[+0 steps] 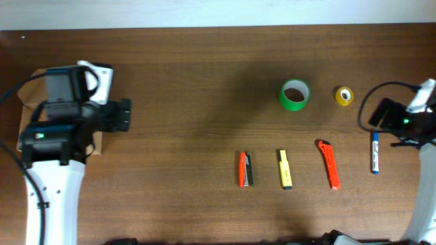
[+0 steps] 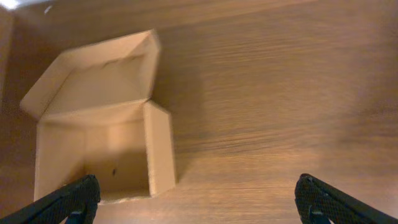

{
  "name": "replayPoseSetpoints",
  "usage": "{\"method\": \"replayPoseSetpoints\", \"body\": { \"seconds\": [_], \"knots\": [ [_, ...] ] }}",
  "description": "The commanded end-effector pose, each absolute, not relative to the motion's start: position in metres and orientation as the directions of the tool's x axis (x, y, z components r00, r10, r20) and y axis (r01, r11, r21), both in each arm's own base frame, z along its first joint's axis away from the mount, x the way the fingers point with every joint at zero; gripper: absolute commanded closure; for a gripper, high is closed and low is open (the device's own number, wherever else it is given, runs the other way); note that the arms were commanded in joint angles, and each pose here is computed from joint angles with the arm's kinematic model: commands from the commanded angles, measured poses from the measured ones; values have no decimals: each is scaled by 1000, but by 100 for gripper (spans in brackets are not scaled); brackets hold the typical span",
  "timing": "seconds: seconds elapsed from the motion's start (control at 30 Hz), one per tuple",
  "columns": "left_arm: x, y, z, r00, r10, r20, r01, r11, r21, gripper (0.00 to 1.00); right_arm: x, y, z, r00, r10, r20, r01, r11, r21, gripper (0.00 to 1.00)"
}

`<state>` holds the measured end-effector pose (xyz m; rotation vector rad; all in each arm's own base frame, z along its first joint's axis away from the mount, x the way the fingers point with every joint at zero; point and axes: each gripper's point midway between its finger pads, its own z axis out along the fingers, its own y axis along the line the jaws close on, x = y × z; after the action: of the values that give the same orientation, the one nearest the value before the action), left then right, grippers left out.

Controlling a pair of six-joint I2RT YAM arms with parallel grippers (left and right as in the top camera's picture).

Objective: Pack container
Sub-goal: 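Move the left gripper to the cardboard box's front wall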

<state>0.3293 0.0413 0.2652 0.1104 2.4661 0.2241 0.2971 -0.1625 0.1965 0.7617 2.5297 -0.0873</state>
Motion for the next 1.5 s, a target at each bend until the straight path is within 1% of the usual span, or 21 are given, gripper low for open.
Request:
{"method": "replayPoseSetpoints", "body": {
  "seconds": [0.0, 0.13, 0.2, 0.3, 0.4, 0.47, 0.63, 0.83, 0.97, 1.07, 1.1, 1.17, 1.23, 1.33, 1.47],
  "knots": [
    [326, 71, 265, -792, 7, -611, -102, 984, 144, 0, 292, -201, 192, -652, 587, -480, 643, 763, 60, 1],
    [327, 83, 255, -798, -74, -598, -123, 992, 41, 1, 287, -229, 178, -582, 667, -465, 723, 686, 79, 1],
    [327, 92, 242, -819, -127, -560, -164, 986, 16, 0, 288, -238, 174, -534, 708, -463, 760, 642, 105, 1],
    [327, 99, 215, -864, -164, -475, -186, 983, -1, 0, 293, -243, 169, -498, 735, -461, 781, 611, 131, 1],
    [331, 100, 185, -908, -179, -379, -187, 982, -16, 9, 295, -243, 167, -499, 737, -456, 779, 612, 137, 1],
    [331, 101, 163, -933, -184, -309, -187, 982, -23, 11, 295, -243, 166, -500, 737, -454, 779, 612, 136, 1],
    [339, 106, 128, -967, -118, -227, -120, 993, -5, 11, 295, -243, 166, -501, 737, -454, 779, 612, 136, 1],
    [348, 124, 114, -974, -71, -213, -91, 993, 82, 10, 293, -241, 165, -505, 740, -444, 780, 612, 133, 1],
    [353, 129, 108, -976, -37, -213, -59, 993, 98, 11, 289, -238, 163, -513, 744, -427, 781, 612, 127, 1],
    [357, 136, 101, -977, -40, -210, -67, 990, 122, 11, 286, -236, 161, -519, 748, -413, 783, 610, 121, 1],
    [358, 138, 99, -977, -44, -207, -71, 990, 122, 16, 285, -235, 160, -520, 750, -408, 784, 609, 120, 1],
    [359, 141, 93, -979, -51, -200, -76, 990, 122, 19, 283, -234, 159, -524, 753, -398, 785, 608, 118, 1],
    [361, 144, 85, -979, -71, -192, -94, 989, 115, 27, 282, -233, 158, -526, 755, -392, 785, 608, 116, 1],
    [361, 144, 71, -982, -89, -164, -107, 989, 105, 28, 280, -231, 157, -530, 758, -382, 787, 607, 114, 1],
    [360, 143, 57, -986, -103, -131, -116, 989, 93, 37, 277, -228, 156, -534, 762, -365, 788, 605, 110, 1]
  ]
}}
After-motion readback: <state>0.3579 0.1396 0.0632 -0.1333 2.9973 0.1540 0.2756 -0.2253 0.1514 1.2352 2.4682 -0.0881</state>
